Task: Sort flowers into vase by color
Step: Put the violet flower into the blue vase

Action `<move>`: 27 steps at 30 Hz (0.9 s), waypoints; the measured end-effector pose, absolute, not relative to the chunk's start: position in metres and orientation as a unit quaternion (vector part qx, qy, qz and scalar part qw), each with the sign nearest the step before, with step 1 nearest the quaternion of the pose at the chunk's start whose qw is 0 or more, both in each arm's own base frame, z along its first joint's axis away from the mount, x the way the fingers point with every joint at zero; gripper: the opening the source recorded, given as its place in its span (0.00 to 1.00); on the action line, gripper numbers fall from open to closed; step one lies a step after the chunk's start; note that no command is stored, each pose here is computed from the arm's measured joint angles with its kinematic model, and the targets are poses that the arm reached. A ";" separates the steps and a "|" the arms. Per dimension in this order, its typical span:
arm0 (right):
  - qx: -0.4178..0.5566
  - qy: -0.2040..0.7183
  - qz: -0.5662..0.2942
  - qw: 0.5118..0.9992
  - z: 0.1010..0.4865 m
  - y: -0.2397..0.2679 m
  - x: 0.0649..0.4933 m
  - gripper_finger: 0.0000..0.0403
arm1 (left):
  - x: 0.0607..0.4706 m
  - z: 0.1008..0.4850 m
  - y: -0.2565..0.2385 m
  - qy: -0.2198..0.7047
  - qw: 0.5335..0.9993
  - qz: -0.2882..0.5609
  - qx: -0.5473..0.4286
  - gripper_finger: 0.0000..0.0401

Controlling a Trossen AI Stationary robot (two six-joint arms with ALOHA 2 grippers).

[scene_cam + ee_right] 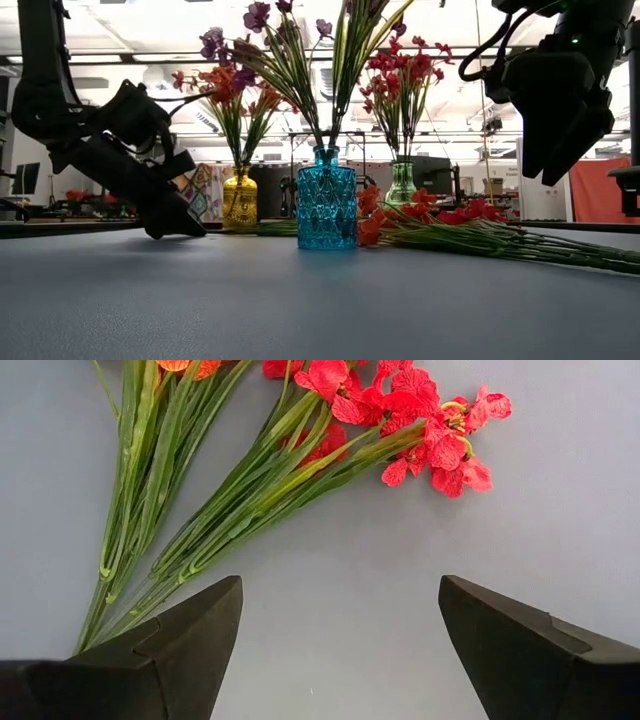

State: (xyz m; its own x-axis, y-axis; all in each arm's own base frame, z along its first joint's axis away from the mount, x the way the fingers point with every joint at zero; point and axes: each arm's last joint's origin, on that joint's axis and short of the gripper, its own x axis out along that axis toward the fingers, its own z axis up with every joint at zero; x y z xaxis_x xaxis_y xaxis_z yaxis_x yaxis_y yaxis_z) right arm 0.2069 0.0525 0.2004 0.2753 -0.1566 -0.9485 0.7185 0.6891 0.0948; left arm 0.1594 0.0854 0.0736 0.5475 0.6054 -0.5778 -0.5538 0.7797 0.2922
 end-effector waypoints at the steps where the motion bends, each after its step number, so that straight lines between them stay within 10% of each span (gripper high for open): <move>1: 0.266 0.527 -0.291 0.753 0.200 0.052 0.207 0.82 | 0.159 0.074 0.085 0.343 0.879 0.330 0.037 0.28; 27: 0.267 0.530 -0.288 0.752 0.200 0.053 0.207 0.82 | 0.160 0.075 0.076 0.327 0.887 0.325 -0.040 0.01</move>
State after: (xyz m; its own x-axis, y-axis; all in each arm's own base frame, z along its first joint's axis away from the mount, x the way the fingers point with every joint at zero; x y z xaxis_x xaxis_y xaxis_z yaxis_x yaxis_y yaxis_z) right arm 0.2068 0.0526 0.2003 0.2734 -0.1501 -0.9501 0.7151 0.6923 0.0965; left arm 0.1600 0.0755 0.0752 0.5757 0.5495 -0.6055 -0.6020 0.7860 0.1408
